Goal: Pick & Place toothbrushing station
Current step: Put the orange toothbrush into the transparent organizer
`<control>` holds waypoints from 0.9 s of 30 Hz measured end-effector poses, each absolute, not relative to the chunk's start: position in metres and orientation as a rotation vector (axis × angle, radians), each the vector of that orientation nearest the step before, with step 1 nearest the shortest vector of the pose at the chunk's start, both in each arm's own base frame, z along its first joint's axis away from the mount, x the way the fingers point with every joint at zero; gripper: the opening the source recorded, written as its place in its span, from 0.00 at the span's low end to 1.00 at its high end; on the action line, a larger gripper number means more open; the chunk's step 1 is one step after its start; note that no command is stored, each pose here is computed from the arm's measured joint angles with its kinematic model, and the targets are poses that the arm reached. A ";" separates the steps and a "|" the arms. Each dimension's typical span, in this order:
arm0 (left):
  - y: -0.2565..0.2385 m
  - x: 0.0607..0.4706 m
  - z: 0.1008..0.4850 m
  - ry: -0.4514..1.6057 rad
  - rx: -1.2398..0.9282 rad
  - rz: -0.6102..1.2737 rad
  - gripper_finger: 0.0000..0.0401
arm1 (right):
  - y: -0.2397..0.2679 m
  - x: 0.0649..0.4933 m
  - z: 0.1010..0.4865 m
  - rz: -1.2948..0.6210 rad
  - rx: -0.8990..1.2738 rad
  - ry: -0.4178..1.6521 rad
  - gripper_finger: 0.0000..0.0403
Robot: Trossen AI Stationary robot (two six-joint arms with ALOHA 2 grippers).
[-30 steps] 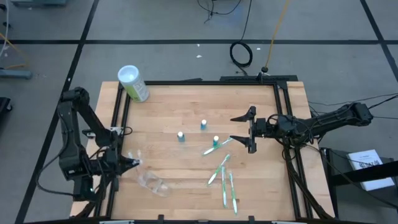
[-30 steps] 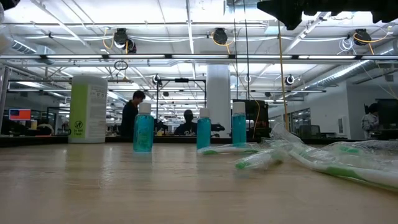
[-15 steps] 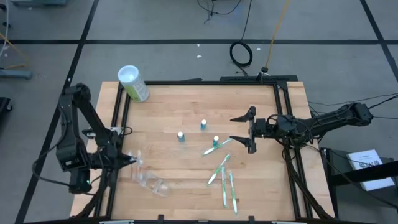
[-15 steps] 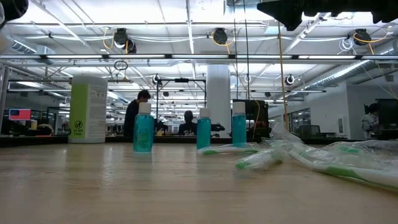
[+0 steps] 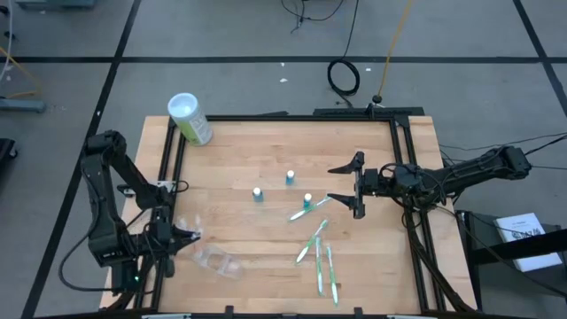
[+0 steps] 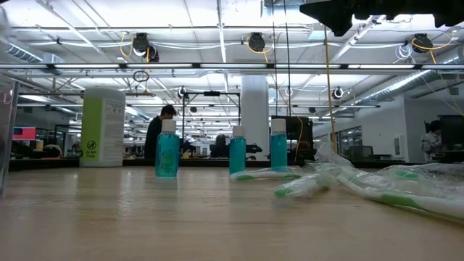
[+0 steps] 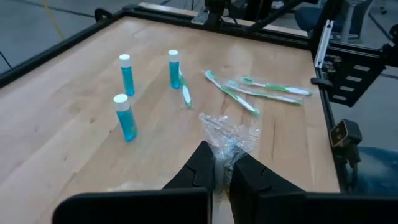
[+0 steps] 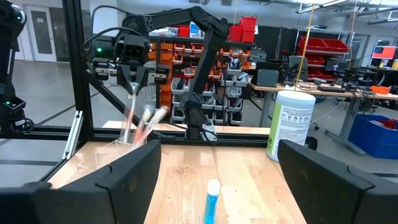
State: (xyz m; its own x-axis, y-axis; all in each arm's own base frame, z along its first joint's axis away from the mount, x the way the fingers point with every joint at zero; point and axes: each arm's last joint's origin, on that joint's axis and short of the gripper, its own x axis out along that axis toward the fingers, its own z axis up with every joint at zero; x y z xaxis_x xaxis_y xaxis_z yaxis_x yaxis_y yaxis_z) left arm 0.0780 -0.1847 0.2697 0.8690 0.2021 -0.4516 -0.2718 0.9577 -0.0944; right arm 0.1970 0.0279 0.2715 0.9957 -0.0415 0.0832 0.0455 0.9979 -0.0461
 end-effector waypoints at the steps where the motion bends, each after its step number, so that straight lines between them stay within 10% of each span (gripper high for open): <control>1: -0.185 0.078 0.270 0.447 -0.153 0.250 0.03 | 0.028 0.197 0.272 -0.043 -0.048 -0.082 0.79; 27: -0.162 0.070 0.208 0.394 -0.307 0.386 0.06 | 0.028 0.197 0.271 -0.043 -0.049 -0.079 0.79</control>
State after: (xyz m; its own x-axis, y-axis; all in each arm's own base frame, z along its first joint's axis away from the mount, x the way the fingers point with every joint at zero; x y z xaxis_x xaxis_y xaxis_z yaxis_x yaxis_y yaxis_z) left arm 0.0695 -0.1623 0.2081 0.8527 0.3027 -0.4257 -0.4197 0.8822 -0.2134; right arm 0.1970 0.0279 0.2712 0.9960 -0.0410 0.0796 0.0448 0.9979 -0.0469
